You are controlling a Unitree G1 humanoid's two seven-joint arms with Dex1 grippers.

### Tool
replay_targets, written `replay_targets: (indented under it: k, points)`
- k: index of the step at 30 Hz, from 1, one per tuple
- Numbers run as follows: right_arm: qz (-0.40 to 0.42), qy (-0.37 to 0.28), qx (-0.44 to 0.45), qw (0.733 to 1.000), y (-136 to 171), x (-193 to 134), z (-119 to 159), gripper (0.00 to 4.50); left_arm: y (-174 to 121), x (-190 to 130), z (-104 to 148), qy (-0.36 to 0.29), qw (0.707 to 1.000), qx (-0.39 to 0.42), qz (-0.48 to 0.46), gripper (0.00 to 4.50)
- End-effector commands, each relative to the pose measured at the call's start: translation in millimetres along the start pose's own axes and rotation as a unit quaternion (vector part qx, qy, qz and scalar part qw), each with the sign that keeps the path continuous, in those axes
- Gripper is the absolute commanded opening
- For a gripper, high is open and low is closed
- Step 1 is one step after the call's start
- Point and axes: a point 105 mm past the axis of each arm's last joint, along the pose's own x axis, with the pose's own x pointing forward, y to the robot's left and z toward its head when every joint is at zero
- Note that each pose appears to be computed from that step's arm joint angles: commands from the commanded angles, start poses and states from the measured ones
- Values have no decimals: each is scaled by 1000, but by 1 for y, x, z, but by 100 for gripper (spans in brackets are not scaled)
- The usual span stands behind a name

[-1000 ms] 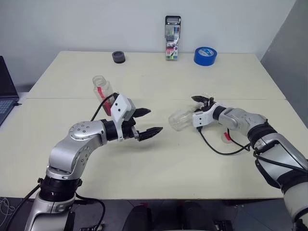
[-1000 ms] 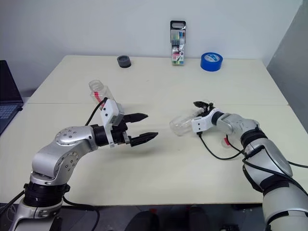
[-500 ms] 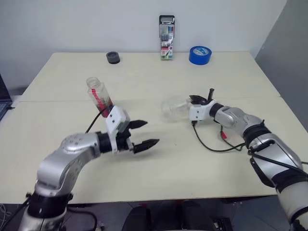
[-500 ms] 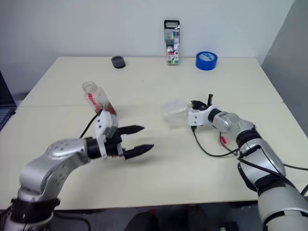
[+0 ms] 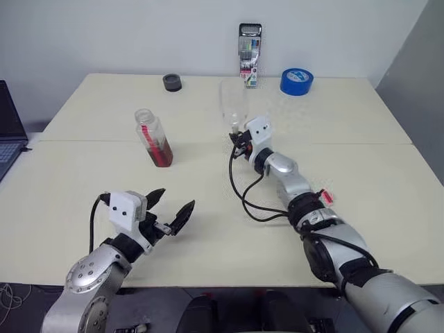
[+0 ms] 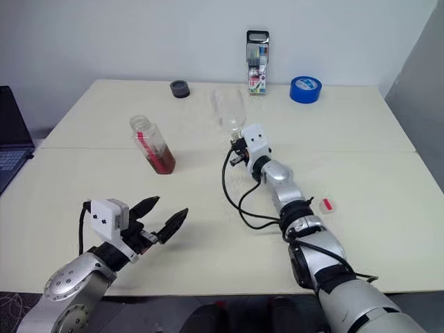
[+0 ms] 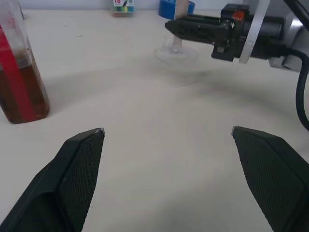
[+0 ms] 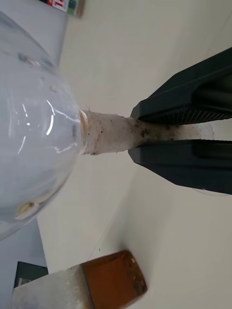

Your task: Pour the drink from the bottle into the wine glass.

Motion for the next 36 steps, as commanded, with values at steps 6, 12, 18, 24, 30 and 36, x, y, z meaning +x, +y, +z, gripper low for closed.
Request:
replay_targets:
  k: [6, 12, 18, 24, 30, 36]
  points:
    - [22, -48, 15, 999, 24, 1, 7, 13, -12, -3, 8, -21, 1000, 10, -12, 450]
    - [34, -54, -9, 998, 49, -1, -10, 13, -7, -3, 4, -15, 1000, 12, -21, 450]
    - [33, -45, -21, 998, 61, -1, -21, 13, -6, 4, 4, -15, 999, 16, -28, 450]
    - [28, -38, -11, 999, 61, 0, -24, 13, -5, 7, 6, -18, 999, 14, -31, 450]
    - [25, -22, -16, 999, 60, -2, -32, 146, -5, 10, 6, -17, 999, 15, -36, 450]
    - [28, -11, -33, 999, 60, -4, -38, 358, -3, 11, 6, -15, 999, 17, -38, 450]
